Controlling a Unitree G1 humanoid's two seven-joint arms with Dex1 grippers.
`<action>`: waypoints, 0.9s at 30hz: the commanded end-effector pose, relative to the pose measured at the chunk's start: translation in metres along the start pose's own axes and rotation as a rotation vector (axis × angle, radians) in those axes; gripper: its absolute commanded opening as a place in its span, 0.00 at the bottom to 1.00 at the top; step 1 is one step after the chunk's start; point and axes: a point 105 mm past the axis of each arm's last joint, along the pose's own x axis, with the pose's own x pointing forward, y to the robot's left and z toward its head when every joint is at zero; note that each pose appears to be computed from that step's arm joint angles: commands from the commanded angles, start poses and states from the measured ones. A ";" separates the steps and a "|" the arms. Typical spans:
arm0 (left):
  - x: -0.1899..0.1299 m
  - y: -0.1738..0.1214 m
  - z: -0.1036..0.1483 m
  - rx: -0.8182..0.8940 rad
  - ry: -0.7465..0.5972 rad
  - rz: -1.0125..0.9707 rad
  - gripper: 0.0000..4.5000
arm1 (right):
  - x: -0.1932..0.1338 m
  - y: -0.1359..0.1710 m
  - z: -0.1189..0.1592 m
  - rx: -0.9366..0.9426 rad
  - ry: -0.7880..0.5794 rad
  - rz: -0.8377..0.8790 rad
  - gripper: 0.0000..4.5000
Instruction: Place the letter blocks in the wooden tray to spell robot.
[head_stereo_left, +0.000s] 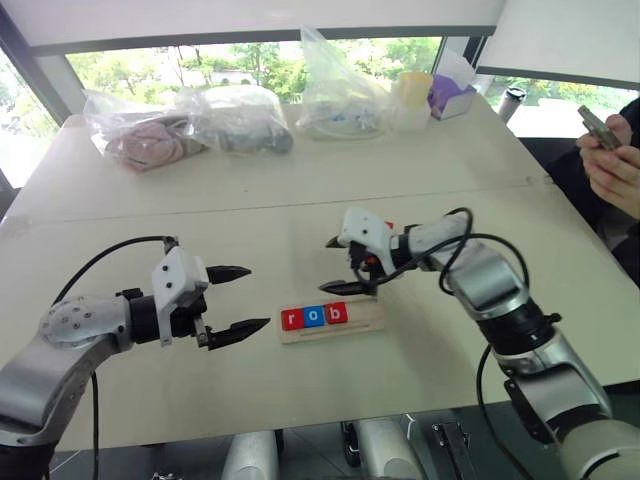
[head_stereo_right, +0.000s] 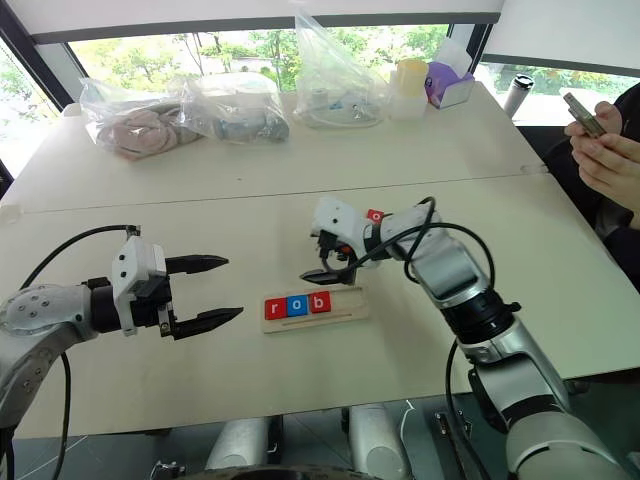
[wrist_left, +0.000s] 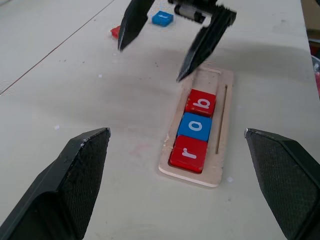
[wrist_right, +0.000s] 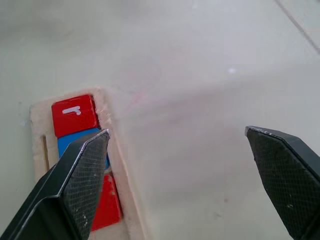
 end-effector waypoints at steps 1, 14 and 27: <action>-0.001 -0.002 0.007 0.036 -0.020 0.002 1.00 | -0.022 -0.021 0.000 -0.018 -0.007 -0.164 0.99; 0.008 -0.005 0.006 0.029 -0.041 -0.005 1.00 | -0.017 -0.082 -0.048 0.632 0.137 -0.900 0.99; 0.008 -0.004 0.007 0.027 -0.044 0.017 1.00 | 0.026 -0.084 -0.054 0.925 0.159 -0.952 0.99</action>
